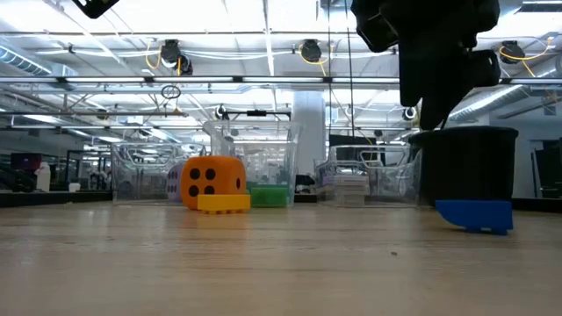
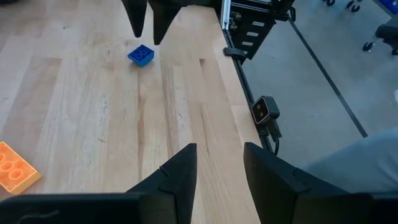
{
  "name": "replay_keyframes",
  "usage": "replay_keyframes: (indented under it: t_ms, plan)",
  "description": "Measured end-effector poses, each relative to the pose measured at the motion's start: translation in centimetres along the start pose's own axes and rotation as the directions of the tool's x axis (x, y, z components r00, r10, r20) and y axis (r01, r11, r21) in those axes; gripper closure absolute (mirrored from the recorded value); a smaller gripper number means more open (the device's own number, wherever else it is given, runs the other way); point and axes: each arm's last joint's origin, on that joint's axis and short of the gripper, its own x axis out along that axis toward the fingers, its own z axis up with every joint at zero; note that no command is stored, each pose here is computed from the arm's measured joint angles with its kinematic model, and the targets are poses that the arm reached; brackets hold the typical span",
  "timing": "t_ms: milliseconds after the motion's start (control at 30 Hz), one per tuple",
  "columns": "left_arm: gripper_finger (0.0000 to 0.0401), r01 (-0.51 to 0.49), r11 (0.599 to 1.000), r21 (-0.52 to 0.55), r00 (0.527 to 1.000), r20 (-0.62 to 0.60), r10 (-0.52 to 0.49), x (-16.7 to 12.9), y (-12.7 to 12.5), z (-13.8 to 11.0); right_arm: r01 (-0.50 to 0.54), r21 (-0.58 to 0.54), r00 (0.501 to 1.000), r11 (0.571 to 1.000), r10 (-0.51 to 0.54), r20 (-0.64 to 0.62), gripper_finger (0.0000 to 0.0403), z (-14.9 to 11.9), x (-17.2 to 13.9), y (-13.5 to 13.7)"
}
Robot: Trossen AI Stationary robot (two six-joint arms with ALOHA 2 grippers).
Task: Pick & Place Toys
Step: Put the blue four stud game piece into the middle transparent bin
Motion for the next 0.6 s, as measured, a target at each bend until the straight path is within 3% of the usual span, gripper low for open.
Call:
replay_keyframes:
  t_ms: [233, 333, 600]
  plan:
    - [0.0265, 0.012, 0.999, -0.036, 1.000, 0.024, -0.011, 0.00, -0.11, 0.23, -0.017, -0.077, 1.000, 0.997, 0.018, 0.008, 0.0204, 0.06, 0.00, 0.18]
    - [0.0265, 0.013, 0.998, -0.065, 0.999, 0.035, -0.011, 0.00, -0.11, 0.34, -0.016, -0.158, 1.000, 0.987, 0.018, 0.007, 0.0204, 0.05, 0.00, 0.18]
    - [0.0265, -0.046, 0.981, -0.188, 0.996, 0.071, 0.060, -0.01, 0.09, 0.46, 0.023, -0.285, 1.000, 0.958, -0.026, -0.007, 0.0191, -0.13, -0.01, -0.23]
